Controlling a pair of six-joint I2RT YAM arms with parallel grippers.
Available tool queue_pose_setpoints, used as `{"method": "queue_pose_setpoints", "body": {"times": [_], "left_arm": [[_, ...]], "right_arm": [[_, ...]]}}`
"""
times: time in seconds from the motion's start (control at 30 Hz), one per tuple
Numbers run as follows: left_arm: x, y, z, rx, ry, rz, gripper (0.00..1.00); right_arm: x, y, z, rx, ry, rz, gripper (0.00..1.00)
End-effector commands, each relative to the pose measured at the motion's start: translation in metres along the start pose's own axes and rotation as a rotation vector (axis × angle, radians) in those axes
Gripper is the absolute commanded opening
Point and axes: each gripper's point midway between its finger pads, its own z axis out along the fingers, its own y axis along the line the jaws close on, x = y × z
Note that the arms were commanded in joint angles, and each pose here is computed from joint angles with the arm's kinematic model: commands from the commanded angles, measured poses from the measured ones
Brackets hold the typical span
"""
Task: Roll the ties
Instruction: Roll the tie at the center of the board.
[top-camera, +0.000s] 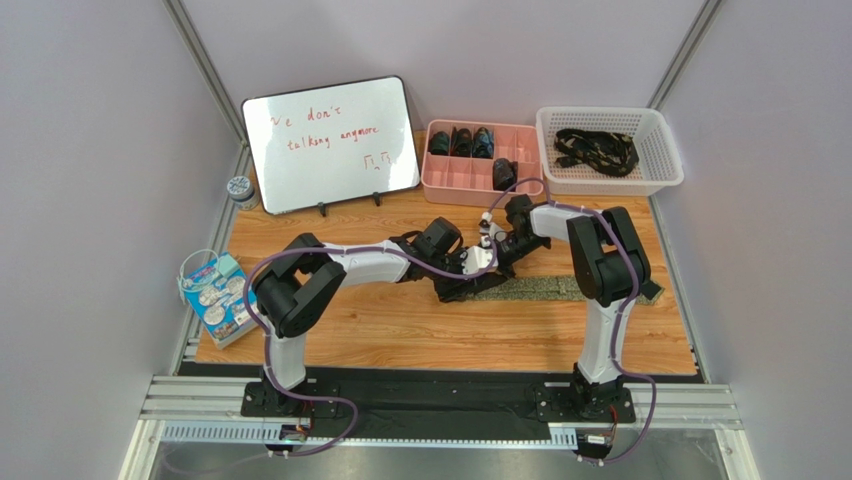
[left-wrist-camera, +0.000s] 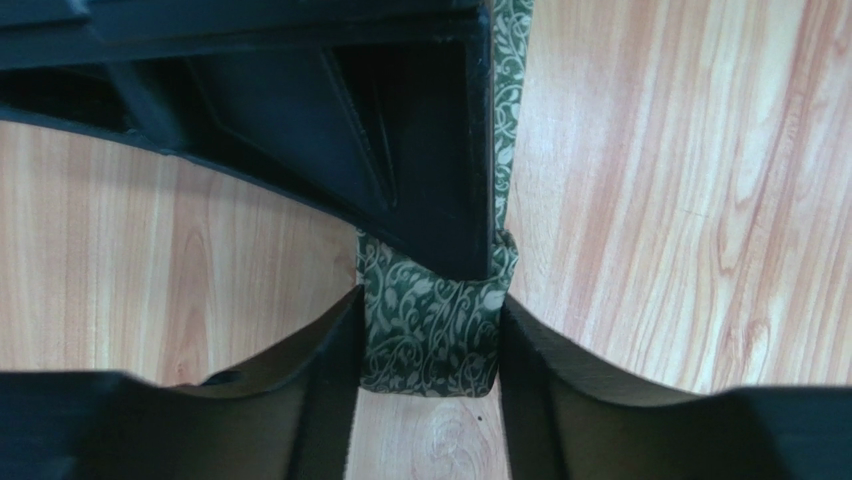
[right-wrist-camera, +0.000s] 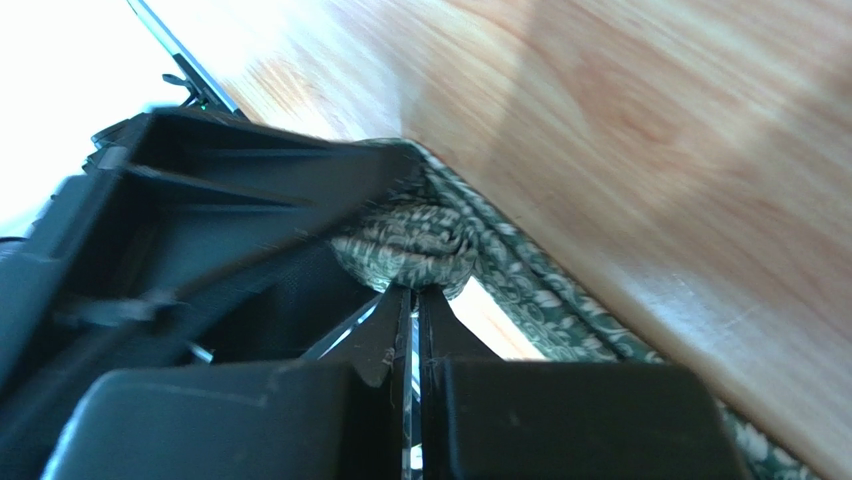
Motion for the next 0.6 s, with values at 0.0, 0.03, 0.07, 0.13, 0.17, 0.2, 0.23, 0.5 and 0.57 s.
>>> {"method": "queue_pose_setpoints", "body": {"times": [0.0,0.03,0.07,0.13,0.17,0.2,0.23,0.5,0.57], "left_arm": [[0.02,-0.002,-0.011,0.034,0.005,-0.129,0.63],[0.01,-0.004,-0.017,0.055,-0.041,-0.131,0.63],[0.011,-0.005,-0.019,0.057,-0.058,-0.141,0.65],[-0.008,0.003,-0.028,0.023,-0.153,-0.131,0.66],[-0.006,0.001,-0.029,0.019,-0.177,-0.123,0.67],[-0.019,0.005,-0.031,0.0,-0.238,-0.089,0.67],[-0.018,-0.002,-0.034,0.015,-0.262,-0.079,0.68],[-0.039,0.004,-0.027,-0.001,-0.401,0.024,0.81],[-0.039,0.008,-0.019,-0.013,-0.401,0.053,0.81]], "right_arm": [[0.001,-0.041,0.007,0.101,-0.003,0.022,0.0],[0.001,-0.045,0.007,0.113,-0.003,0.027,0.0],[0.001,-0.05,0.007,0.133,-0.004,0.031,0.0],[0.0,-0.055,0.007,0.153,-0.005,0.033,0.0],[0.0,-0.06,0.007,0.167,-0.004,0.042,0.0],[-0.002,-0.061,0.008,0.17,-0.005,0.04,0.0],[-0.002,-0.062,0.009,0.175,-0.005,0.039,0.0],[-0.004,-0.074,0.016,0.195,0.021,0.077,0.0],[-0.004,-0.074,0.017,0.19,0.028,0.07,0.0]]}}
